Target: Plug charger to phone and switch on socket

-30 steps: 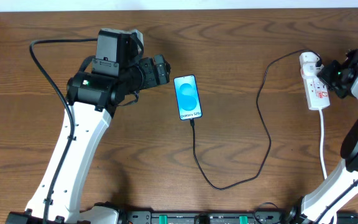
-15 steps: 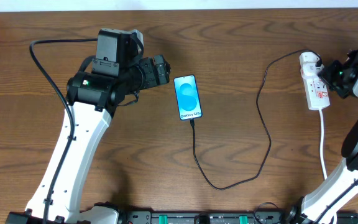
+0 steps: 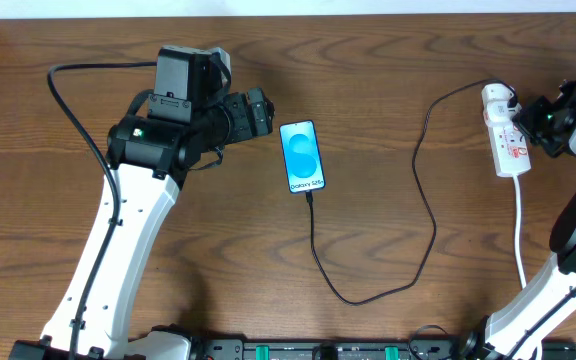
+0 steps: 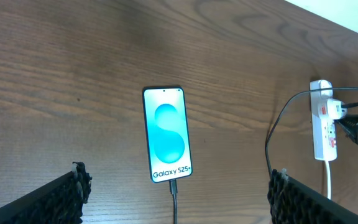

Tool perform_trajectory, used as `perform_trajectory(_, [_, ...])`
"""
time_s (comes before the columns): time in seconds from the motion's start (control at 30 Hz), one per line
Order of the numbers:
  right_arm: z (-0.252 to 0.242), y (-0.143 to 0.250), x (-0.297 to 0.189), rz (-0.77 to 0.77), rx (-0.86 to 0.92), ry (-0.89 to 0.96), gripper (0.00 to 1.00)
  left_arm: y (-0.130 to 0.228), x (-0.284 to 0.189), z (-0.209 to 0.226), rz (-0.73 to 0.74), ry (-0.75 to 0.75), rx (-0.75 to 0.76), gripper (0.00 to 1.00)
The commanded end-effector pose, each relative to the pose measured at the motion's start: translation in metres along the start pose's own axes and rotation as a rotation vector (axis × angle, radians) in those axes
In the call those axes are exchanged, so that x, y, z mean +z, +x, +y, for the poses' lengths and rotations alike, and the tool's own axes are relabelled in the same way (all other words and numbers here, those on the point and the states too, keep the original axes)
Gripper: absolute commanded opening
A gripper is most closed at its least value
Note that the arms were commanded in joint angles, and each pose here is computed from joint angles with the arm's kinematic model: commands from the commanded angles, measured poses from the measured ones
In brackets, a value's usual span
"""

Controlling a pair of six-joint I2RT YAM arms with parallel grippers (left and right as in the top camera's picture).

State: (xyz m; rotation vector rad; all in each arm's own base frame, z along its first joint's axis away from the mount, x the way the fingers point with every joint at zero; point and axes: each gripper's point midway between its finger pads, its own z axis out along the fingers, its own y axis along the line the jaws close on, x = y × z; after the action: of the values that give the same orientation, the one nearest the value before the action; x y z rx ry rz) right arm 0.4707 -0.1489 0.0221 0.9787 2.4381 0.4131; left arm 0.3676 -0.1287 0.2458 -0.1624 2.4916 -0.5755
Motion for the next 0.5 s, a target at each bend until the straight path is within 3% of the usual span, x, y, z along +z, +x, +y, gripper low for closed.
perform_trajectory(0.0, [0.084,0.129,0.021,0.476,0.042,-0.401,0.01,-0.002,-0.002,0.002,-0.008,-0.012,0.020,0.93])
perform_trajectory(0.47, [0.100,0.127,0.013,0.492,0.036,-0.505,0.01,-0.002,-0.002,0.002,-0.008,-0.012,0.020,0.93])
